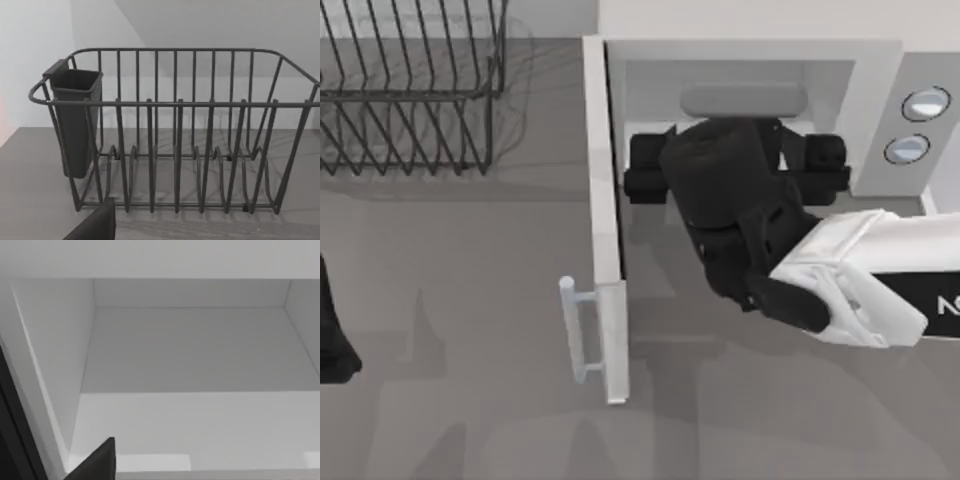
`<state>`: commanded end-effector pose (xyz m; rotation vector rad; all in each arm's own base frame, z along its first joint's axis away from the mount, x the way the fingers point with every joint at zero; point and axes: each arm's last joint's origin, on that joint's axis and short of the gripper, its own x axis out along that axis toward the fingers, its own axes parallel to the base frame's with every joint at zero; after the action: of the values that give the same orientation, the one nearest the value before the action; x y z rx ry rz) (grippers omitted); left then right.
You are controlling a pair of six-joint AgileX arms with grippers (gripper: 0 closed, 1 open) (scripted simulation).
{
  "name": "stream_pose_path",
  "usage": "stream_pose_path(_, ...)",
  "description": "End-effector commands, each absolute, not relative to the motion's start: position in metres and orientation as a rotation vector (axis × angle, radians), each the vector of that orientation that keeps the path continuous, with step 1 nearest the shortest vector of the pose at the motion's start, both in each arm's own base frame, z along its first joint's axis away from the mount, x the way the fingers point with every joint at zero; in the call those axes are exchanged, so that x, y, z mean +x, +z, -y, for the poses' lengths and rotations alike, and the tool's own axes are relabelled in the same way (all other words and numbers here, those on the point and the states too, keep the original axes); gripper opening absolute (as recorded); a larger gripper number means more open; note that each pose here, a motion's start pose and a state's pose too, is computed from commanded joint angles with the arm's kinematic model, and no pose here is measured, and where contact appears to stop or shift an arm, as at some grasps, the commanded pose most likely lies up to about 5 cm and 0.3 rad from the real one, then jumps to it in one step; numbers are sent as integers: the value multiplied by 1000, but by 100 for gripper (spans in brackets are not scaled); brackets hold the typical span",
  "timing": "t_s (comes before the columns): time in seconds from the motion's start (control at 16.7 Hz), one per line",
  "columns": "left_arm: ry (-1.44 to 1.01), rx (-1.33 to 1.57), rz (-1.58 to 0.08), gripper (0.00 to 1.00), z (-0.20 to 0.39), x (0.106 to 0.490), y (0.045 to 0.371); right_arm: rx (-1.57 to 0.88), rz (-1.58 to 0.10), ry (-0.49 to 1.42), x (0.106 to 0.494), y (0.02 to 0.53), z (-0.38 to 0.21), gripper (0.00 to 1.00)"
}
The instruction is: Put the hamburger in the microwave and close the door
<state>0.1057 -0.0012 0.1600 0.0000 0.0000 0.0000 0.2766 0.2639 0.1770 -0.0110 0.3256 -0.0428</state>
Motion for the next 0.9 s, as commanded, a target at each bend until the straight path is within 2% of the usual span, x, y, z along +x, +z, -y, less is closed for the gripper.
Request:
stream_pose_path(0.3, 0, 0, 0, 100, 1, 106, 160, -8, -331, -37, 276, 183, -250, 100)
stream_pose_path(0.54, 0, 0, 0, 100, 1, 106, 160, 19, -325, -30, 268, 211, -197, 100)
stream_pose_path(0.72, 0, 0, 0, 100, 1, 106, 160, 48, -292, -24, 244, 235, -141, 100)
stream_pose_path(0.9, 0, 0, 0, 100, 1, 106, 160, 73, -225, -15, 202, 248, -84, 100)
